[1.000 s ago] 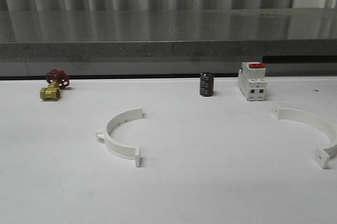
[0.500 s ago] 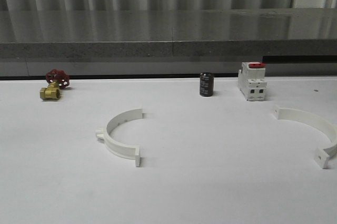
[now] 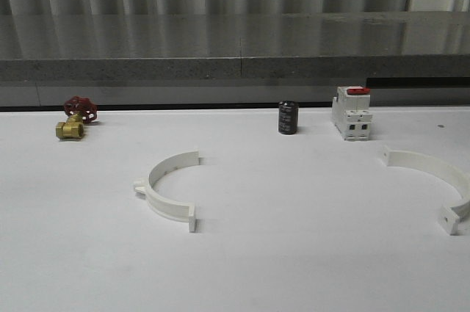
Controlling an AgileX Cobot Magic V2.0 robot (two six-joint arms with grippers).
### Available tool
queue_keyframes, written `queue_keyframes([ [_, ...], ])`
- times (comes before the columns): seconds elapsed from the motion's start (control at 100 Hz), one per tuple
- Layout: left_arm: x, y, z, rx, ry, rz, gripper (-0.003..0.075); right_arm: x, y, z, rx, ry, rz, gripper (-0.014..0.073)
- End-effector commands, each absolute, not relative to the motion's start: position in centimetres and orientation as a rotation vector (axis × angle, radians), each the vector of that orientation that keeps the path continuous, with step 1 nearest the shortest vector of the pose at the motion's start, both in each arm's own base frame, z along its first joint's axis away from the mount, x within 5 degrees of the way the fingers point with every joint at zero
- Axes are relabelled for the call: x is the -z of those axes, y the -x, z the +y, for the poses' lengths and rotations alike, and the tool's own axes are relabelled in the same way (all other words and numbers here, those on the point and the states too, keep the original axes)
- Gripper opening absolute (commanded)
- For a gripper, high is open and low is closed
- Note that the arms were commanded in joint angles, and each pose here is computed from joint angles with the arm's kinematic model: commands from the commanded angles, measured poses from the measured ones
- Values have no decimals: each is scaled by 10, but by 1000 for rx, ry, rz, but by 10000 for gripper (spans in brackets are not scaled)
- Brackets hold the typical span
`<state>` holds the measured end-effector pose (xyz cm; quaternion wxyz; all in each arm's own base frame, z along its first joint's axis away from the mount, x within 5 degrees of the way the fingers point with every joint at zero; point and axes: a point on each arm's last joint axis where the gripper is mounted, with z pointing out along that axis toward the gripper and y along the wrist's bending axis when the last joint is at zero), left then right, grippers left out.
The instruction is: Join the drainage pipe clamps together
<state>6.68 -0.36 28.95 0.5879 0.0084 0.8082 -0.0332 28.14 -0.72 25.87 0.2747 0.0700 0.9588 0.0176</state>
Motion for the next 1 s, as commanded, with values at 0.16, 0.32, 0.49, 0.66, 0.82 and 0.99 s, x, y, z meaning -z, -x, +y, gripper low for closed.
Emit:
queue_keyframes([
  [0.16, -304, -68, -5, 98, -26, 1788, -21, -241, -323, 9, -31, -25, 2586, 632],
  [0.32, -304, -68, -5, 98, -26, 1788, -21, -220, -349, 14, -33, -9, 2649, 632],
  [0.49, -304, -68, -5, 98, -26, 1788, -21, -206, -363, 14, -29, -9, 2730, 632],
  [0.66, -304, -68, -5, 98, -26, 1788, -21, -196, -366, 14, -28, -10, 2765, 632],
  [0.82, -304, -68, -5, 98, -26, 1788, -21, -188, -366, 14, -26, -10, 2800, 632],
  [0.99, -304, -68, -5, 98, -26, 1788, -21, -187, -365, 14, -26, -10, 2813, 632],
])
